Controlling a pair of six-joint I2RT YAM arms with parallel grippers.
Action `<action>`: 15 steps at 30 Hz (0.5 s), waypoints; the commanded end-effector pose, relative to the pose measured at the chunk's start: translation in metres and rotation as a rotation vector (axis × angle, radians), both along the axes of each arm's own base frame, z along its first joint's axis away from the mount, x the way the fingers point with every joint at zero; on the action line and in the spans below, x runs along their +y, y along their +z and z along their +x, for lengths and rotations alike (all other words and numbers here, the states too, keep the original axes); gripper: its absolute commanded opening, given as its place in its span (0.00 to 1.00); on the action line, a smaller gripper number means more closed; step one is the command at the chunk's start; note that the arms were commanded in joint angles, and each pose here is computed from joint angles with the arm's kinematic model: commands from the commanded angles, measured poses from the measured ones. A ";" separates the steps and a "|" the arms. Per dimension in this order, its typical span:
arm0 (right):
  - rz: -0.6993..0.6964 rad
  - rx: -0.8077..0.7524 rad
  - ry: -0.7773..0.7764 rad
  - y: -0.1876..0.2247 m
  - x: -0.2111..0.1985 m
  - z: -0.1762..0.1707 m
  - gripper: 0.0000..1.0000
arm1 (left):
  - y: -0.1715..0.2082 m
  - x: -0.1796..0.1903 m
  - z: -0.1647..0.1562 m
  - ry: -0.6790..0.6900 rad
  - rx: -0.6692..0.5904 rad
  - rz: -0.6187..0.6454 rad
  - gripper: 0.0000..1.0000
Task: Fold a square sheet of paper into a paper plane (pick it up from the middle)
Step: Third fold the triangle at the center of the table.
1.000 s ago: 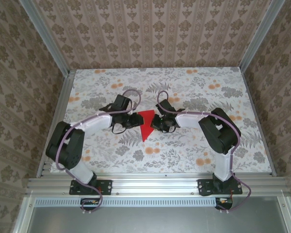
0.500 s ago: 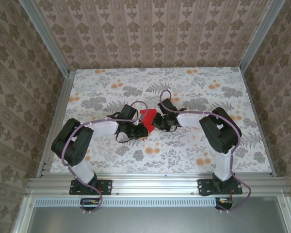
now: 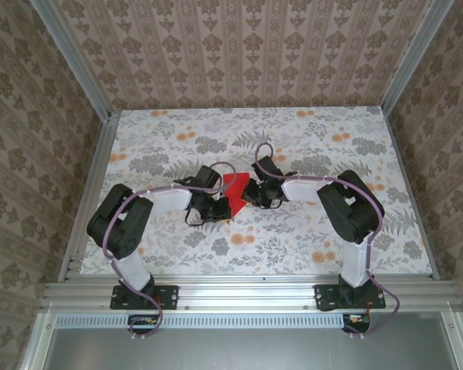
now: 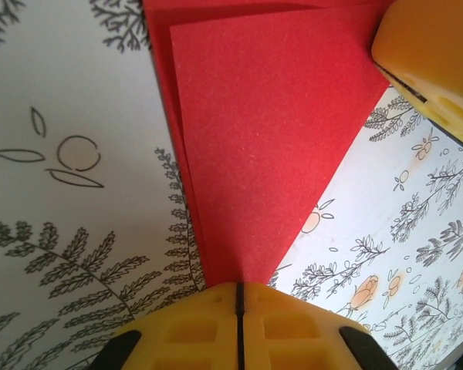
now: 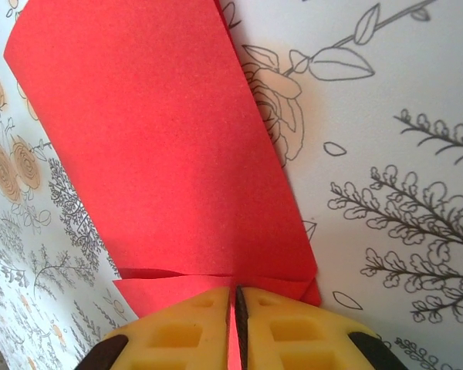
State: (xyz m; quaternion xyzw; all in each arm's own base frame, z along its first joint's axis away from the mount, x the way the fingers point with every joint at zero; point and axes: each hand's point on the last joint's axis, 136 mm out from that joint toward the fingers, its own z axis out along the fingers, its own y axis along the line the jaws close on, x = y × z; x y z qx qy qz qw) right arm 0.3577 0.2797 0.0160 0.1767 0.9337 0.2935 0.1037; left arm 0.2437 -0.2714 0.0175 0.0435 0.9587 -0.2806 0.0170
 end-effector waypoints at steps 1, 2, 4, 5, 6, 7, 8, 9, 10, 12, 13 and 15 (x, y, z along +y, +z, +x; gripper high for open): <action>0.010 -0.022 0.041 0.003 -0.001 -0.002 0.15 | -0.022 0.019 -0.008 -0.013 0.035 0.127 0.07; 0.036 -0.044 0.062 0.012 0.006 0.000 0.14 | -0.024 0.020 -0.008 -0.012 0.039 0.136 0.06; 0.062 -0.064 0.096 0.023 0.016 -0.002 0.14 | -0.023 0.020 -0.008 -0.013 0.037 0.142 0.05; 0.068 -0.064 0.106 0.024 0.021 -0.003 0.13 | -0.023 0.021 -0.008 -0.014 0.036 0.145 0.05; 0.074 -0.058 0.116 0.024 0.025 -0.006 0.10 | -0.023 0.021 -0.008 -0.016 0.035 0.145 0.04; 0.080 -0.049 0.121 0.022 0.028 -0.008 0.09 | -0.023 0.021 -0.007 -0.015 0.035 0.145 0.04; 0.077 -0.031 0.120 0.017 0.029 -0.011 0.06 | -0.023 0.021 -0.007 -0.014 0.035 0.145 0.03; 0.076 -0.024 0.120 0.013 0.029 -0.012 0.04 | -0.023 0.021 -0.007 -0.014 0.036 0.145 0.02; 0.074 -0.011 0.120 0.007 0.030 -0.015 0.03 | -0.024 0.021 -0.008 -0.015 0.037 0.146 0.02; 0.072 0.009 0.118 0.000 0.029 -0.018 0.01 | -0.024 0.022 -0.008 -0.016 0.037 0.149 0.01; 0.070 0.018 0.119 -0.004 0.028 -0.020 0.01 | -0.024 0.022 -0.008 -0.018 0.038 0.150 0.01; 0.042 0.028 0.117 -0.009 0.023 -0.021 0.01 | -0.025 0.023 -0.009 -0.019 0.042 0.155 0.01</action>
